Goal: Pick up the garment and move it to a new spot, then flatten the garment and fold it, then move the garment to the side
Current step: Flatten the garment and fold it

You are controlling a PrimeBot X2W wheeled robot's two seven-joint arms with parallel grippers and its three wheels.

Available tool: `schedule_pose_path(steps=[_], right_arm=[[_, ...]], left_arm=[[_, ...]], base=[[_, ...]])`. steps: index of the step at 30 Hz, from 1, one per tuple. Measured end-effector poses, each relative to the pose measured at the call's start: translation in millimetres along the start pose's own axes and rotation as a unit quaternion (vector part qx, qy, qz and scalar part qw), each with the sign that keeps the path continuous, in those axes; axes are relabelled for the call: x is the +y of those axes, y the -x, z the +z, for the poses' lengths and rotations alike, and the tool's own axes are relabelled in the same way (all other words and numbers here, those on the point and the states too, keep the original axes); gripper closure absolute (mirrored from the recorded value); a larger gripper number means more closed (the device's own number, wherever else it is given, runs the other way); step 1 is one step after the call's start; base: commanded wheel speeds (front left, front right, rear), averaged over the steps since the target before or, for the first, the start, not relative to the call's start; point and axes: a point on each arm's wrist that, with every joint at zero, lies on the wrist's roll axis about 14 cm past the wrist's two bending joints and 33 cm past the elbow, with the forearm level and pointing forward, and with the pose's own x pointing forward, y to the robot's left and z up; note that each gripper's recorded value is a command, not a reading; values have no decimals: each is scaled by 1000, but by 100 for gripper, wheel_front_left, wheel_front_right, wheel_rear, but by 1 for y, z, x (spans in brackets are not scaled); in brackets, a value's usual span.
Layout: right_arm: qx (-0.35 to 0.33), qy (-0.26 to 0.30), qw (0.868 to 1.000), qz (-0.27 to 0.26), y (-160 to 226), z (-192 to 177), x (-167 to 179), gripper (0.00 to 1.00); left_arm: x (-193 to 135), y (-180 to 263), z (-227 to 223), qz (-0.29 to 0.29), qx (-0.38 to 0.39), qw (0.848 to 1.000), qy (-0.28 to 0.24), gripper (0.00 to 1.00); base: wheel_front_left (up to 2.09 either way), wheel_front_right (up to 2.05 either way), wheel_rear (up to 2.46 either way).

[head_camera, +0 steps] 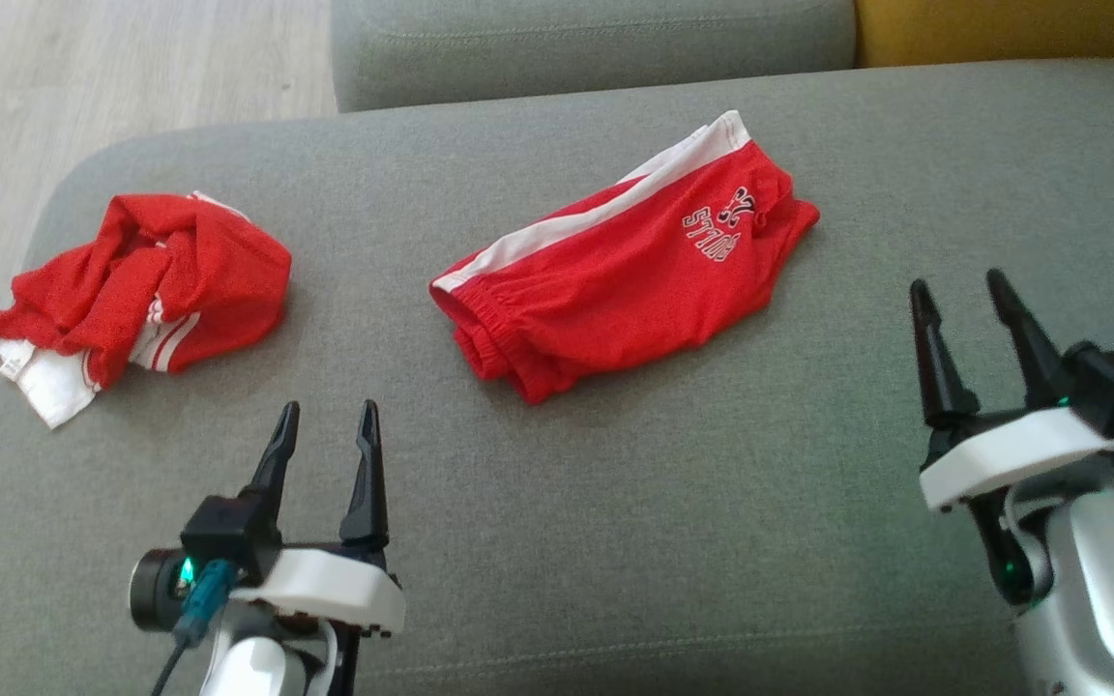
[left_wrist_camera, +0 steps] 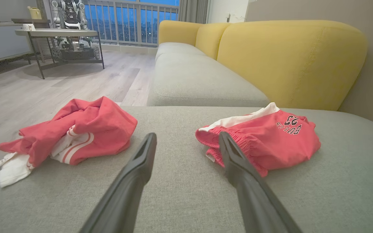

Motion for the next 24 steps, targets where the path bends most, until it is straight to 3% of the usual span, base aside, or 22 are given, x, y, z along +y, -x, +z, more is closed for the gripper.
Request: schedule_pose_path(steps=[10,17,21,24], right_arm=[[-2,-2,1000,-2,8,10,6,0],[35,-12,999,-5,9,-10,8,0],[71,-66,995,-25,4,-32,4,0],[103,-141,983,-52,-10,-54,-1,0]], left_arm=[[-5,3,11,-12,-19,1000,-1,0],[-1,8,4,-6,-8,1000,2,0],[1,9,-3,-3,4,1000,1,0],[5,7,-8,3,12,1000,1,0]], base=[[0,0,0],[0,0,0],[0,0,0],[0,0,0]])
